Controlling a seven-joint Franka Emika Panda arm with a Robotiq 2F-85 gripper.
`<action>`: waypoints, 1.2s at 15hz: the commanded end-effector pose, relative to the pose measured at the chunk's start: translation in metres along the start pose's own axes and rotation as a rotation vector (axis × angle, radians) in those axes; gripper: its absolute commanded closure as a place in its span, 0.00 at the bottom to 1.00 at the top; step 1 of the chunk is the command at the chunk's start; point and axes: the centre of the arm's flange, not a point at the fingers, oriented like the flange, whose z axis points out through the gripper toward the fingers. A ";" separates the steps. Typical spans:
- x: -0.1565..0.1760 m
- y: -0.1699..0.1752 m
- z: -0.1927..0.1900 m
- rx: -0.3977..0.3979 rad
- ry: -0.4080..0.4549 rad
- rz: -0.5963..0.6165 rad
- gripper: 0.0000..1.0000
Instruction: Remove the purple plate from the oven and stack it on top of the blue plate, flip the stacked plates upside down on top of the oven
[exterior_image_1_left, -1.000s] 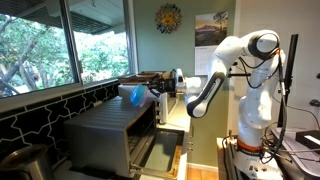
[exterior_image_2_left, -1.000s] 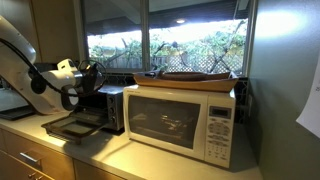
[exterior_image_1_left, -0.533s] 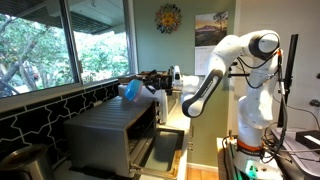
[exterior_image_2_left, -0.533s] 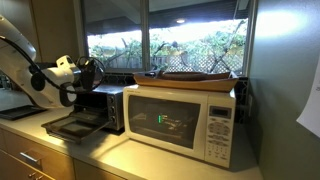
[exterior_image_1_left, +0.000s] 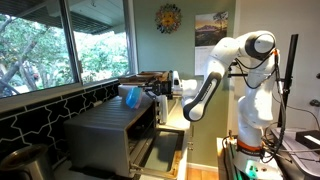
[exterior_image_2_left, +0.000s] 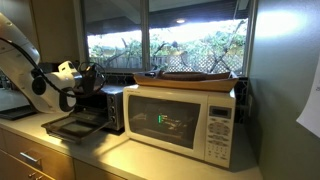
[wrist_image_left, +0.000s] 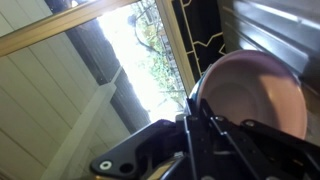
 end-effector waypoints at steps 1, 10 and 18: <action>-0.010 -0.029 -0.005 0.016 -0.030 -0.008 0.98; -0.019 -0.029 -0.010 0.118 -0.046 -0.010 0.31; -0.011 0.015 0.008 0.295 -0.082 -0.051 0.00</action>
